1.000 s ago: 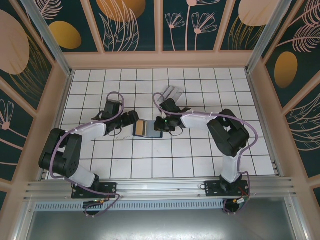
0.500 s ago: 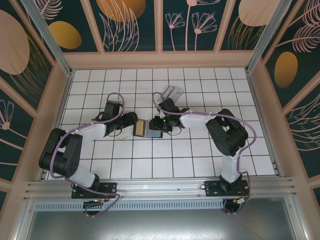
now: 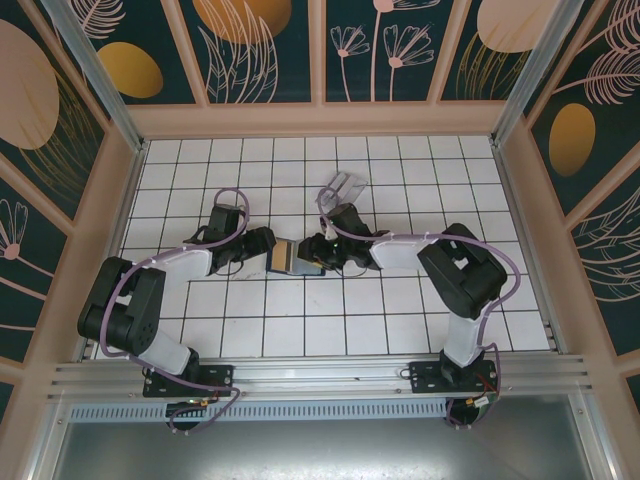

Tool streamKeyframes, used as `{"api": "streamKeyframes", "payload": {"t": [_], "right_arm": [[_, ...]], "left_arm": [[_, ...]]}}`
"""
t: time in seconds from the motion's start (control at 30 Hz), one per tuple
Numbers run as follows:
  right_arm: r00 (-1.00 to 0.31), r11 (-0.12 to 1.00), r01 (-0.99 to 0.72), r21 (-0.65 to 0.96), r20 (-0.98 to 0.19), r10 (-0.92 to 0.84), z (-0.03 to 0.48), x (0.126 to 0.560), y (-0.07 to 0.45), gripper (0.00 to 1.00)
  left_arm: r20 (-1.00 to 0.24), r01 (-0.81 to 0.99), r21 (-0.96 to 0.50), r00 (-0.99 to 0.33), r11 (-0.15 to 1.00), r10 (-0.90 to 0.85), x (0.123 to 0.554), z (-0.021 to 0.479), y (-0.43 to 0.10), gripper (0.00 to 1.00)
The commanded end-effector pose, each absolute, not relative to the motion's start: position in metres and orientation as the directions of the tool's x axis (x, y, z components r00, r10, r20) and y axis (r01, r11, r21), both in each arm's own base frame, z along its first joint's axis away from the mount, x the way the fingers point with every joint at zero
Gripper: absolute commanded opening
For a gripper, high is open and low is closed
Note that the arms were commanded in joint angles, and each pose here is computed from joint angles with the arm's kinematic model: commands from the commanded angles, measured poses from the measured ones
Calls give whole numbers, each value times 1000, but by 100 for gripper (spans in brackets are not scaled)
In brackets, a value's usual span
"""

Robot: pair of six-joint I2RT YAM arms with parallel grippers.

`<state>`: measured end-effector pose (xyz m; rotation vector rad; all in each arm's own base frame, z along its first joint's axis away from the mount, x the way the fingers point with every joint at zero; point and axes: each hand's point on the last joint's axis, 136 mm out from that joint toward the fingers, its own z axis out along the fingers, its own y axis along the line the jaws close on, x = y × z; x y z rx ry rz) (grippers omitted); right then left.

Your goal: Put the credit cards into the card holder

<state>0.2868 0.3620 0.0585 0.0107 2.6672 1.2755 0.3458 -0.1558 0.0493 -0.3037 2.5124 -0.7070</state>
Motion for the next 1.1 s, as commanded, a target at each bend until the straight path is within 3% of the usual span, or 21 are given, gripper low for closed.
{"api": "streamKeyframes", "payload": {"t": [0.0,0.3,0.57,0.73,0.83,0.97,1.07], "right_arm": [[-971,553,-137,822,-221,88,93,292,372,42],[-977,559,-156,814,-211,34,83,281,396,43],[-969,552,-208,807,-245,-7,80,274,416,43],[-972,527,-215,822,-232,-34,70,269,427,43],[-969,512,-227,828,-243,-37,77,270,427,43],[-936,542,-290,789,-352,12,109,279,405,43],[-871,629,-334,702,-484,78,135,292,371,43]], "left_arm": [[-438,-87,-538,-822,838,-366,350,62,-148,69],[-463,-131,-555,-772,822,-436,362,79,-130,81],[-470,-143,-544,-764,827,-442,374,87,-128,82],[-494,-151,-534,-743,832,-452,380,100,-123,97],[-519,-144,-522,-729,841,-447,383,108,-121,99],[-517,-90,-560,-738,823,-433,389,120,-133,98],[-536,-39,-605,-719,796,-442,394,136,-144,99]]}}
